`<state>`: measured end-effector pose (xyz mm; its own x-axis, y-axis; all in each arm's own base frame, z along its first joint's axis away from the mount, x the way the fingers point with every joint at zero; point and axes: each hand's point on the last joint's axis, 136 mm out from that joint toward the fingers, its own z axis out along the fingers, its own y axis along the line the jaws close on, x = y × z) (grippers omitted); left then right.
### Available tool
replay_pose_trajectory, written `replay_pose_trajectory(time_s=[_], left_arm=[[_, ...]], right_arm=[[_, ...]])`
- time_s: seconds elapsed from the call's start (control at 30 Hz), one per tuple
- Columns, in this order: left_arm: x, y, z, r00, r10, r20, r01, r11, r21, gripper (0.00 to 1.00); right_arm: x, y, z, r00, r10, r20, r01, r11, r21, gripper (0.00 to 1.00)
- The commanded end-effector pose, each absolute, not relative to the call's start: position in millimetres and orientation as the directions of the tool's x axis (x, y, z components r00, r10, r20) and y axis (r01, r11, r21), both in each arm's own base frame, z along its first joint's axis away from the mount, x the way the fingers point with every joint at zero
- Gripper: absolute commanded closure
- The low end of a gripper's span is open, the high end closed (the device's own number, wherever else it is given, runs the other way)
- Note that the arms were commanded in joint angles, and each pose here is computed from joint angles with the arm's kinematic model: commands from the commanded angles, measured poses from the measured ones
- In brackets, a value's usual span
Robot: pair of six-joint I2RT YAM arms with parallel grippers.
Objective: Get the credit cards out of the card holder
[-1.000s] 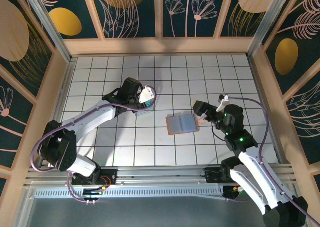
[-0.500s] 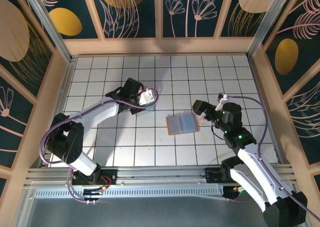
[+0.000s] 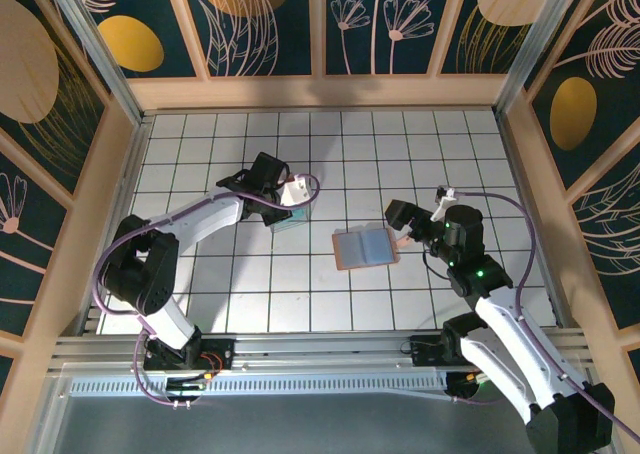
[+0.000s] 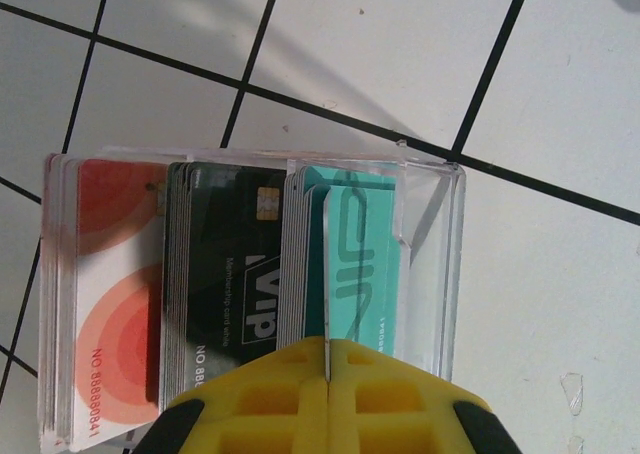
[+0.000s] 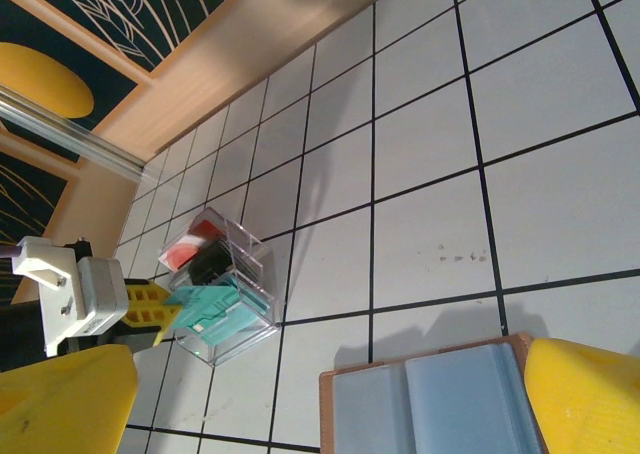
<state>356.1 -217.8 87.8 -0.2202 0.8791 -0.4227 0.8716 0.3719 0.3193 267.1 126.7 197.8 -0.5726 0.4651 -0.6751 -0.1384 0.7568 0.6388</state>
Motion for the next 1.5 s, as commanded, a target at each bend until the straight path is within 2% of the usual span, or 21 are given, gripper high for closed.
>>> replay_pose_trajectory(time_s=[0.0, 0.53, 0.57, 0.67, 1.07, 1.2, 1.47], left_arm=[[355.4, -221.0, 86.4, -0.198, 0.886, -0.419, 0.892, 0.34, 0.298, 1.0], [363.2, -216.8, 67.4, -0.256, 0.897, -0.36, 0.89, 0.364, 0.275, 1.0], [363.3, -216.5, 66.6, -0.262, 0.897, -0.356, 0.89, 0.367, 0.27, 1.0], [363.5, -217.0, 65.2, -0.283, 0.894, -0.347, 0.89, 0.38, 0.251, 0.86], [370.1, -213.8, 69.3, -0.313, 0.889, -0.333, 0.873, 0.408, 0.268, 0.85], [369.7, -215.4, 68.9, -0.325, 0.885, -0.334, 0.874, 0.416, 0.251, 0.56], [372.6, -215.5, 73.8, -0.333, 0.879, -0.34, 0.866, 0.429, 0.259, 0.57]], right_arm=[[271.7, 124.7, 216.2, -0.53, 0.474, -0.703, -0.157, 0.76, 0.63, 0.01], [270.7, 126.6, 215.6, -0.536, 0.475, -0.698, -0.163, 0.753, 0.638, 0.01], [270.6, 127.1, 216.1, -0.536, 0.475, -0.698, -0.167, 0.751, 0.639, 0.01], [270.1, 128.2, 215.8, -0.539, 0.473, -0.697, -0.172, 0.748, 0.641, 0.01], [269.8, 128.8, 216.3, -0.537, 0.472, -0.699, -0.178, 0.747, 0.641, 0.01], [269.8, 129.1, 216.8, -0.536, 0.472, -0.699, -0.181, 0.745, 0.642, 0.01], [268.8, 127.6, 216.1, -0.534, 0.473, -0.701, -0.177, 0.748, 0.639, 0.01]])
